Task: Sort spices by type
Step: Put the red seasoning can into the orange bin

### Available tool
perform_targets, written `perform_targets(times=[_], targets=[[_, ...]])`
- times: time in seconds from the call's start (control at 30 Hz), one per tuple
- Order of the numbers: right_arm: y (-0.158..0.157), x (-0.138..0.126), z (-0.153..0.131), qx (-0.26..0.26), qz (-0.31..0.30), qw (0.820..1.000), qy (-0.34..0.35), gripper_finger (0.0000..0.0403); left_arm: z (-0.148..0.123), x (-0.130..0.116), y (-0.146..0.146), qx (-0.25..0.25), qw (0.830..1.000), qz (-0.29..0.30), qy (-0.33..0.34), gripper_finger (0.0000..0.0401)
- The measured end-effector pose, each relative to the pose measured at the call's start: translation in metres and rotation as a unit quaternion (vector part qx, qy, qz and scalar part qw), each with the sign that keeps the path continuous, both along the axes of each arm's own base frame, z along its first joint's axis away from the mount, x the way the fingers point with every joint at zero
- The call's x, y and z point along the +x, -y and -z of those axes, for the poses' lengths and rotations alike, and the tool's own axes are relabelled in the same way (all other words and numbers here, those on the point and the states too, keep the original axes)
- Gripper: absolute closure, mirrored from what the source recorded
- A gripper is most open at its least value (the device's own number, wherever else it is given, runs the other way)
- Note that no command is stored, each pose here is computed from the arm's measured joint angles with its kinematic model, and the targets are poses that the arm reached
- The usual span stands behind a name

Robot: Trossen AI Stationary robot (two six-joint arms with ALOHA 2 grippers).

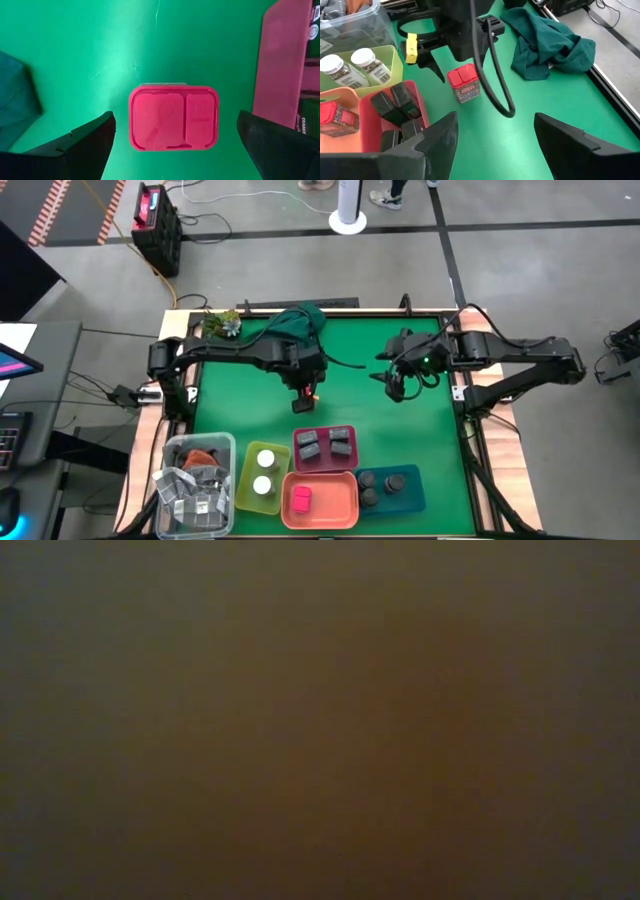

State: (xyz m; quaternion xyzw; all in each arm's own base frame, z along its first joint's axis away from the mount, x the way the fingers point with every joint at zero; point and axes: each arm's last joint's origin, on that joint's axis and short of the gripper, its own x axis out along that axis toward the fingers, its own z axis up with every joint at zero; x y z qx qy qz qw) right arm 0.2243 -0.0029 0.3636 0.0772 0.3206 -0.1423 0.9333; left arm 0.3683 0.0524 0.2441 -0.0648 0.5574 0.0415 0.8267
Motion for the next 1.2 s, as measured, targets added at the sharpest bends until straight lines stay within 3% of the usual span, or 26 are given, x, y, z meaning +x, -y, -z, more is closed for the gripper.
perform_targets(times=[0.53,0.7,0.83,1.13,1.2], targets=[[0.001,0.000,0.000,0.003,0.005,1.000,0.002,0.0116,0.022,0.011,0.001,0.018,0.999,0.036,-0.008,0.0001],[0.002,0.000,0.000,0.003,0.008,1.000,0.003,0.0116,0.032,0.013,0.002,-0.002,0.999,0.038,-0.026,0.0005],[0.003,0.000,0.000,0.003,0.010,1.000,0.003,0.0116,0.044,0.016,0.003,-0.003,0.998,0.037,-0.042,0.0022],[0.009,0.000,0.000,0.000,0.019,1.000,0.002,0.0116,0.041,0.019,0.001,-0.001,1.000,0.021,-0.022,0.0104],[0.009,0.000,0.000,-0.002,0.018,1.000,0.002,0.0116,0.041,0.019,0.001,-0.003,1.000,0.013,-0.022,0.0107]])
